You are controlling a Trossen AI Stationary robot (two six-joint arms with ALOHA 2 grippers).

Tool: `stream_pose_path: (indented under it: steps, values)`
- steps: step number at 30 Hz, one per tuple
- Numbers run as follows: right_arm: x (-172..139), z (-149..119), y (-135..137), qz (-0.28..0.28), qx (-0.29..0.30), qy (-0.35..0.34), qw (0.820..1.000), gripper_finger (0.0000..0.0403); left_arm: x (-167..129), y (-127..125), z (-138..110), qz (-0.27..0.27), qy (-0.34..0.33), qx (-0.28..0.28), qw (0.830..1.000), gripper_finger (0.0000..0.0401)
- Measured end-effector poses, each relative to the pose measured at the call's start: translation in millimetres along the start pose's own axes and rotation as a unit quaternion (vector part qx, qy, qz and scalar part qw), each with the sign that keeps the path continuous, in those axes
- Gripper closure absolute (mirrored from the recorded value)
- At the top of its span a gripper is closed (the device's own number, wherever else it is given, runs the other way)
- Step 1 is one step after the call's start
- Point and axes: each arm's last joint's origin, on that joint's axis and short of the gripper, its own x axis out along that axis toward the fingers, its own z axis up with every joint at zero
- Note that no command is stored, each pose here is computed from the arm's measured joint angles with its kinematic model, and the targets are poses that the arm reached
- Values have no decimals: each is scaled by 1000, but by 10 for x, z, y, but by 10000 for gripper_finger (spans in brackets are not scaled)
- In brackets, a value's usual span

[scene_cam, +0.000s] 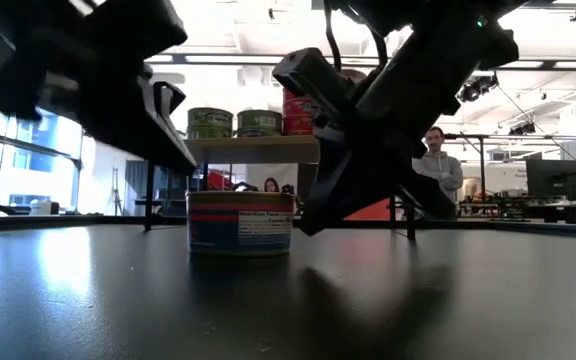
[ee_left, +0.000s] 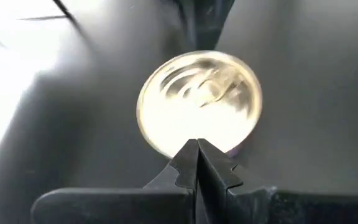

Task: Stack canned seafood by type on shelf
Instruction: Stack the blue tuna can on top of the blue tuna can on the shelf

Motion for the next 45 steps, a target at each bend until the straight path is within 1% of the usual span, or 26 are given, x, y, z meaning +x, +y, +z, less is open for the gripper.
stream_pose_path:
  steps: [1,4,6,13,19,27,36,39,45]
  values:
    - [1,-2,-4,-2,5,1,1000,403,22,-19,-24,11,3,23,1000,401]
    - [1,-3,-11,-5,6,2,1000,403,88,-53,-71,21,13,82,996,401]
    - [2,-4,-15,-7,9,2,1000,403,119,-66,-84,20,13,85,996,401]
    - [14,45,-42,-17,20,-10,1000,403,117,-66,-51,24,-2,59,998,401]
    - [36,160,-45,-8,22,-25,999,403,117,-56,-105,27,23,52,998,401]
    - [-5,156,-10,5,19,-14,1000,403,130,-33,-168,25,33,51,998,401]
    - [-14,161,-6,7,14,-13,1000,403,17,-50,-70,20,-4,38,999,401]
    - [-14,162,-5,7,15,-13,1000,403,19,-48,-42,17,-16,15,1000,401]
    - [-14,164,3,11,16,-15,1000,403,216,2,-96,9,-3,-45,999,401]
